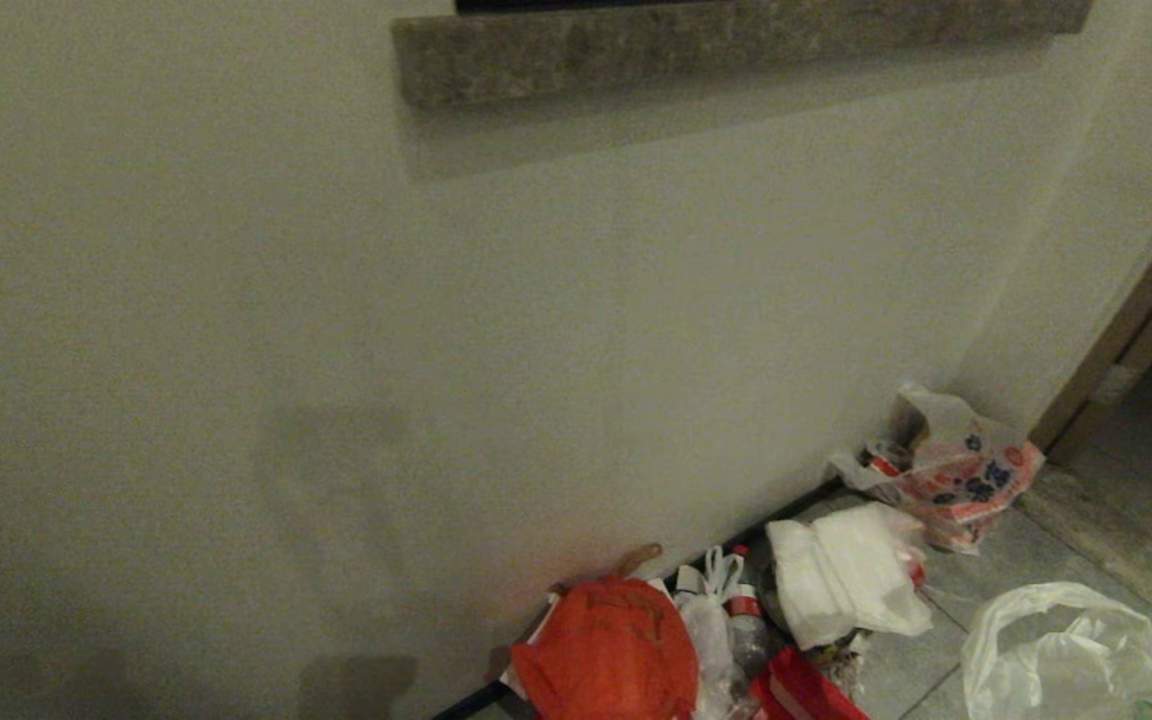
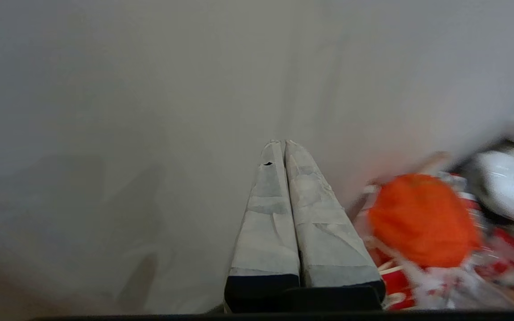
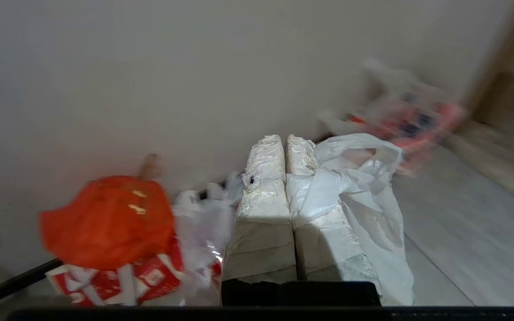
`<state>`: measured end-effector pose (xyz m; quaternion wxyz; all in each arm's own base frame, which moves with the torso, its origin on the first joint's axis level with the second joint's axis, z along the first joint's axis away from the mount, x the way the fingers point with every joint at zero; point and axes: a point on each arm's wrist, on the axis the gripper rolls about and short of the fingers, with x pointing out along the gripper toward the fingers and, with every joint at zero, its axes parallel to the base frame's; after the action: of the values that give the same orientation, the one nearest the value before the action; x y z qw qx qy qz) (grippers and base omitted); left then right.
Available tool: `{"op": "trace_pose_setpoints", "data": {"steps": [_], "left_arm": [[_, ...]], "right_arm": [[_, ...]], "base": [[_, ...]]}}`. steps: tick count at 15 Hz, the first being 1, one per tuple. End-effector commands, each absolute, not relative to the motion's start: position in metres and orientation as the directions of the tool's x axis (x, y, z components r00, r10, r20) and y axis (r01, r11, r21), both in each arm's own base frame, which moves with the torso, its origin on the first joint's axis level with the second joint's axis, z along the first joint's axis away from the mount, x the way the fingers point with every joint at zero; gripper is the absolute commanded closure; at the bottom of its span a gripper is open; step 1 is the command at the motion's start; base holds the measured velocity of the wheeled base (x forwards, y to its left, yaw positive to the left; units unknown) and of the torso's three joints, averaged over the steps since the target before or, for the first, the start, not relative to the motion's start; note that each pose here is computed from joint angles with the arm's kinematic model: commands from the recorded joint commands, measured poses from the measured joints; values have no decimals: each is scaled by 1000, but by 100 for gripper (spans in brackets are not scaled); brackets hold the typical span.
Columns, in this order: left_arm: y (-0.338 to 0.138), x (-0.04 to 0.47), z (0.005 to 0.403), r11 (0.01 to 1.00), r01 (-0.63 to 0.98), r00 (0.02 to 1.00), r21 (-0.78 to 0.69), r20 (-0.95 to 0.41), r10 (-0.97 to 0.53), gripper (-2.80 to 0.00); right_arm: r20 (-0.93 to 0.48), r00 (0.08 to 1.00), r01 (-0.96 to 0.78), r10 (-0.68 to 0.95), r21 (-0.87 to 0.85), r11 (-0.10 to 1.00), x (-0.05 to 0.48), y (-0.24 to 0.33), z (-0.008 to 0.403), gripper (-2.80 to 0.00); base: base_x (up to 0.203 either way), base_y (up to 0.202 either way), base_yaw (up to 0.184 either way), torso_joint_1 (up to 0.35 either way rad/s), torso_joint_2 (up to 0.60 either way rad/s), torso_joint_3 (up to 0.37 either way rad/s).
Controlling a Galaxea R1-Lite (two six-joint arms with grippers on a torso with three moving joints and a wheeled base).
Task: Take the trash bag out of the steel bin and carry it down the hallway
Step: Put the trash bag at the door
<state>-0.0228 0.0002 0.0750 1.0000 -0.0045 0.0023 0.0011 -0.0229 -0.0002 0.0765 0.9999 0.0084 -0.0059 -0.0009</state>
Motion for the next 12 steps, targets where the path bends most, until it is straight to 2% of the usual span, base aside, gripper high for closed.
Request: {"op": "trace_pose_setpoints", "data": {"steps": [1, 5, 12], "left_arm": [[0, -23, 75, 1000, -3, 1000, -9, -6, 3, 0], [0, -23, 75, 1000, -3, 1000, -9, -6, 3, 0], [0, -23, 75, 1000, -3, 1000, -8, -6, 3, 0]], "right_arm": [[9, 1000, 1, -2, 17, 1000, -23, 0, 76, 0], [9, 1000, 1, -2, 17, 1000, -23, 0, 76, 0], [9, 1000, 1, -2, 17, 1000, -23, 0, 76, 0]], "base": [[2, -12, 172, 6, 3, 3], [0, -10, 137, 7, 4, 1], [0, 0, 0, 0, 0, 0]]}}
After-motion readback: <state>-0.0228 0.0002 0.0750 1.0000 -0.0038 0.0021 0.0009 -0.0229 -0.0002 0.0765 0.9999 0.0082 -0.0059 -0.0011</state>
